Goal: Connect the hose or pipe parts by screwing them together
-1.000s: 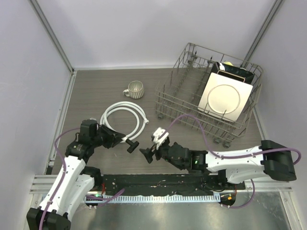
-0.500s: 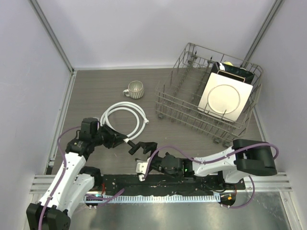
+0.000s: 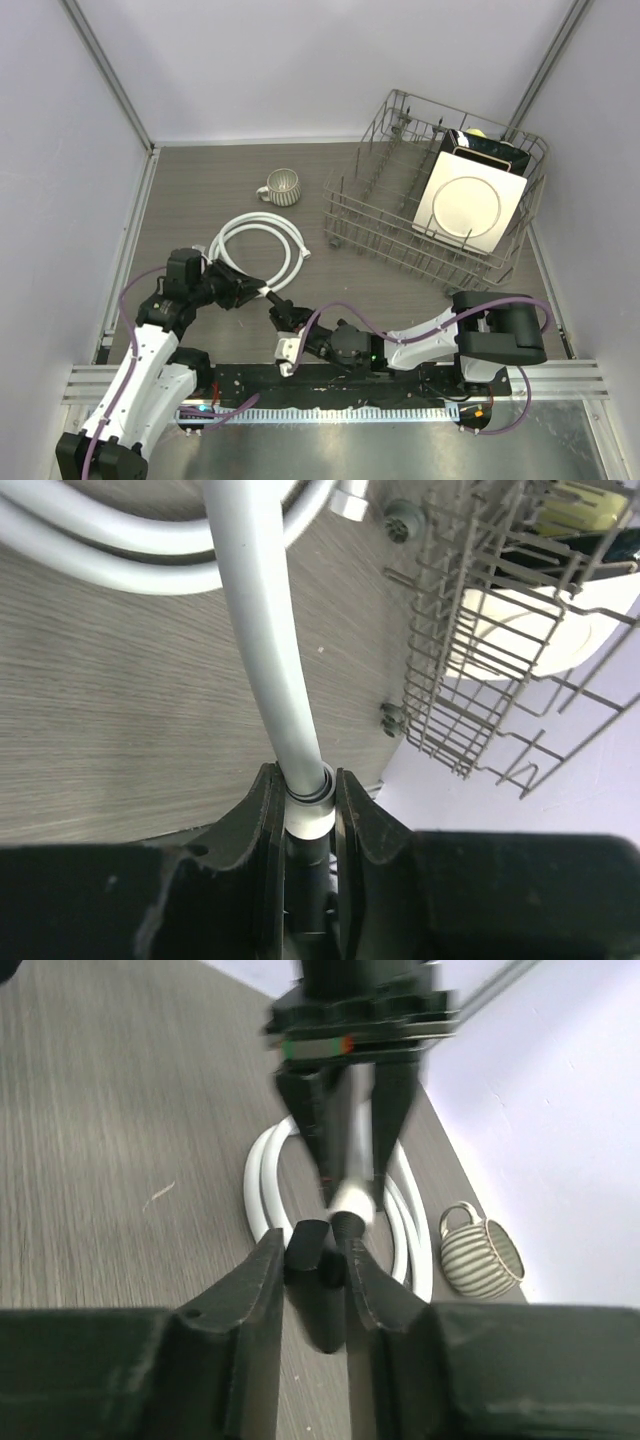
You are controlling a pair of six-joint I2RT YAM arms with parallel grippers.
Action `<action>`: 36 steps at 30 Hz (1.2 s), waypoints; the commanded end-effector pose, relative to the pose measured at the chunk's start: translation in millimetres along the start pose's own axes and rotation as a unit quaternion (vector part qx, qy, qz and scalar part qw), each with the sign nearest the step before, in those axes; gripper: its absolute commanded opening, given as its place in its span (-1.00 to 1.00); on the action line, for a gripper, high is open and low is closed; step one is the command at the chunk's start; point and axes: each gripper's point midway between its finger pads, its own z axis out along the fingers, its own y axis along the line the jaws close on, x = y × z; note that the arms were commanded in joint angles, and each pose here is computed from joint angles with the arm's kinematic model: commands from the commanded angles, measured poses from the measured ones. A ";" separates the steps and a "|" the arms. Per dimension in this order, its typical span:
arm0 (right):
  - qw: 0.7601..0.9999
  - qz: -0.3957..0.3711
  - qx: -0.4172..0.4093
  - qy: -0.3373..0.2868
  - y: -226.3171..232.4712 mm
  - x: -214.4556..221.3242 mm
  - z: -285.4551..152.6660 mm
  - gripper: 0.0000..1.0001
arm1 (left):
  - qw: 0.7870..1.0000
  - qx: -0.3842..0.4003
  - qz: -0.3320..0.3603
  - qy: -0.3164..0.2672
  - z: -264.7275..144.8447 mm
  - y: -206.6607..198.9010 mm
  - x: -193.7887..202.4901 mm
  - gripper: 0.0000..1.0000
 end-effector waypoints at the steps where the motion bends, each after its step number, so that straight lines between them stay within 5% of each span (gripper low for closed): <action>1: 0.990 0.114 0.056 -0.061 -19.6 -29.6 6.0 -0.74 | 0.997 0.068 0.007 0.027 -9.5 -27.5 11.4 -1.00; 4: 0.978 0.182 0.072 -0.075 -22.0 -31.6 3.9 -0.97 | 0.998 0.060 0.017 0.019 -11.9 -25.1 10.1 -1.00; 13: 0.883 0.441 0.142 -0.069 -35.7 -2.6 7.0 -0.98 | 0.994 0.105 0.014 -0.002 -17.7 -41.7 5.4 -1.00; 24: 0.759 0.625 0.178 -0.028 -32.0 20.3 8.0 -0.46 | 0.993 0.110 0.012 -0.032 -16.2 -44.4 -5.5 -1.00; 26: 0.756 0.629 0.180 0.004 -25.9 29.9 6.8 -0.22 | 0.994 0.099 0.013 -0.038 -14.8 -39.3 -7.0 -1.00; 31: 0.718 0.669 0.192 0.026 -28.7 36.5 -5.7 -0.20 | 0.995 0.091 0.008 -0.041 -12.6 -32.3 -7.4 -1.00; 36: 0.726 0.657 0.200 0.044 -36.4 36.1 -13.3 -0.18 | 0.995 0.086 0.005 -0.048 -10.9 -29.4 -10.2 -1.00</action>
